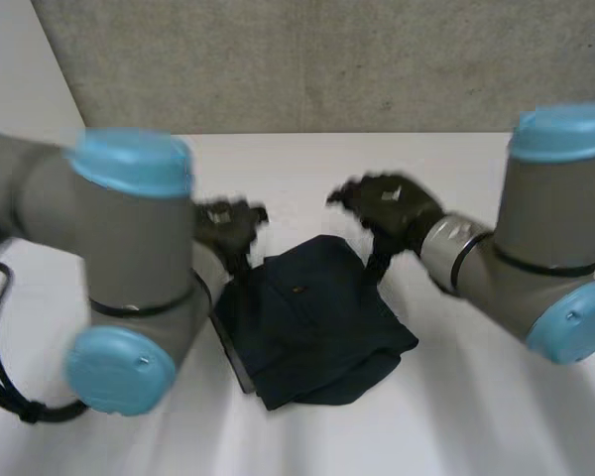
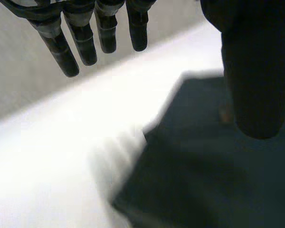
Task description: Fold the shorts.
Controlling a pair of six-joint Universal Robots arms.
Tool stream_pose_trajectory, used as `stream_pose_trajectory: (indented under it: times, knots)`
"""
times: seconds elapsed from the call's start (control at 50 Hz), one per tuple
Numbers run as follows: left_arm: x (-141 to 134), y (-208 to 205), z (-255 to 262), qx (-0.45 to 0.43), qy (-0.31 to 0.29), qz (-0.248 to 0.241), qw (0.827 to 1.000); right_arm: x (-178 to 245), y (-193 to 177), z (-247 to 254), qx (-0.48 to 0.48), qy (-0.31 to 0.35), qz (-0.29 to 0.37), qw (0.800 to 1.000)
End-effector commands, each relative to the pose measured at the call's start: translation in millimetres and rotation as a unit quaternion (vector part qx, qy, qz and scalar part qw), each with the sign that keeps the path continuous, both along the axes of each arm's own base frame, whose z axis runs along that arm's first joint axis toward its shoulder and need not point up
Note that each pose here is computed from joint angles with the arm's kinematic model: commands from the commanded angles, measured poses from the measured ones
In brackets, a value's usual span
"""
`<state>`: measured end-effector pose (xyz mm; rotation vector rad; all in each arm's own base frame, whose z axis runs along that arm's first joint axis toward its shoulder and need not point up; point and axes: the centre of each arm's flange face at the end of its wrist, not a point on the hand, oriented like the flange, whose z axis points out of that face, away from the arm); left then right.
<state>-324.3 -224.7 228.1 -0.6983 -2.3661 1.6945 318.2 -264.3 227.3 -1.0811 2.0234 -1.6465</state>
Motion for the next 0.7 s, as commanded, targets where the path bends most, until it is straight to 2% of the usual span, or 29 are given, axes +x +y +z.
stream_pose_trajectory:
  times: [0.02, 0.04, 0.1, 0.2, 0.7]
  knots:
    - [34, -7, 103, -0.11, 0.094, 0.015, 0.989, -35, -11, 80, -0.075, -0.118, -0.144, 0.98]
    - [41, -7, 118, -0.122, 0.106, 0.012, 0.987, -47, -12, 92, -0.086, -0.13, -0.176, 0.972]
    - [52, -5, 134, -0.129, 0.112, 0.012, 0.985, -63, -7, 109, -0.106, -0.135, -0.217, 0.961]
    - [76, -5, 151, -0.119, 0.103, 0.033, 0.987, -78, 1, 115, -0.095, -0.108, -0.238, 0.961]
    - [79, -6, 142, -0.092, 0.092, 0.03, 0.991, -81, 2, 113, -0.088, -0.1, -0.237, 0.962]
